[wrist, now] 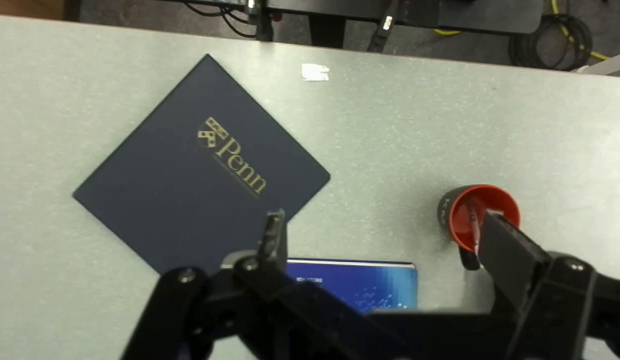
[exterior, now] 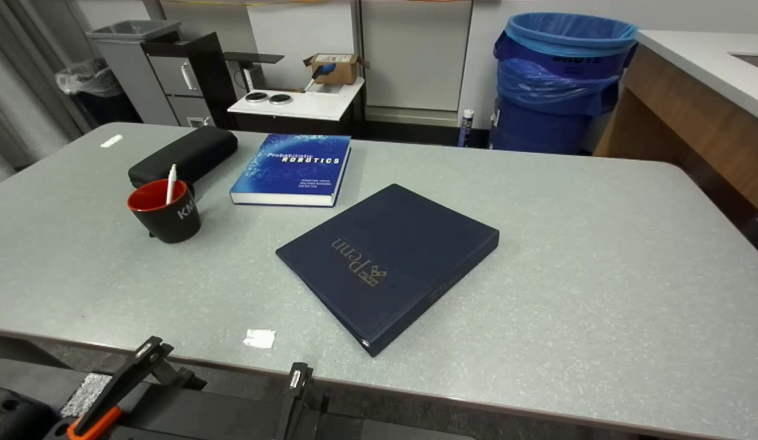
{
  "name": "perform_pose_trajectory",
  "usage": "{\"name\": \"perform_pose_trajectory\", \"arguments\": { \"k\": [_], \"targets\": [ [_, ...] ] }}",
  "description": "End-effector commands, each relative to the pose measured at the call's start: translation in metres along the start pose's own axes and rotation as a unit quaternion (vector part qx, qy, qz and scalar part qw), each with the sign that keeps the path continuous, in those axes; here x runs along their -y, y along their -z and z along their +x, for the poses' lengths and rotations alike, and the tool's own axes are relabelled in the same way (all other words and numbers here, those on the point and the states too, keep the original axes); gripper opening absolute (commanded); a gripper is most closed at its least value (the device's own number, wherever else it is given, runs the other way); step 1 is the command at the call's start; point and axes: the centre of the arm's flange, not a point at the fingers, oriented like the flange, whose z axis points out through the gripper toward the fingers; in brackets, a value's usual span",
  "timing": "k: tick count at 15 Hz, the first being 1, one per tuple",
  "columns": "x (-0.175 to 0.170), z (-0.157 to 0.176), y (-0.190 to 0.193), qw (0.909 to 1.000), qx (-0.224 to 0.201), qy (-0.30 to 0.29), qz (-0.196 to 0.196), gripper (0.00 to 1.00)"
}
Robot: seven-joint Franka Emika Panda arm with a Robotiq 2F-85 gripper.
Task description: Place the marker on the table
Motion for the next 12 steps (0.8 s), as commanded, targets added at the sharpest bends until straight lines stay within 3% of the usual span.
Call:
{"name": "perform_pose_trajectory", "arguments": {
  "k": [1, 4, 5, 12],
  "targets": [
    [0.035, 0.064, -0.018, 0.9989, 0.019, 0.022, 0.037, 1.00],
    [0.058, 0.084, -0.038, 0.9991, 0.024, 0.026, 0.022, 1.00],
    [0.047, 0.064, -0.046, 0.9989, 0.027, 0.032, 0.022, 1.00],
    [0.058, 0.082, -0.058, 0.9991, 0.026, 0.026, 0.019, 1.00]
  ]
}}
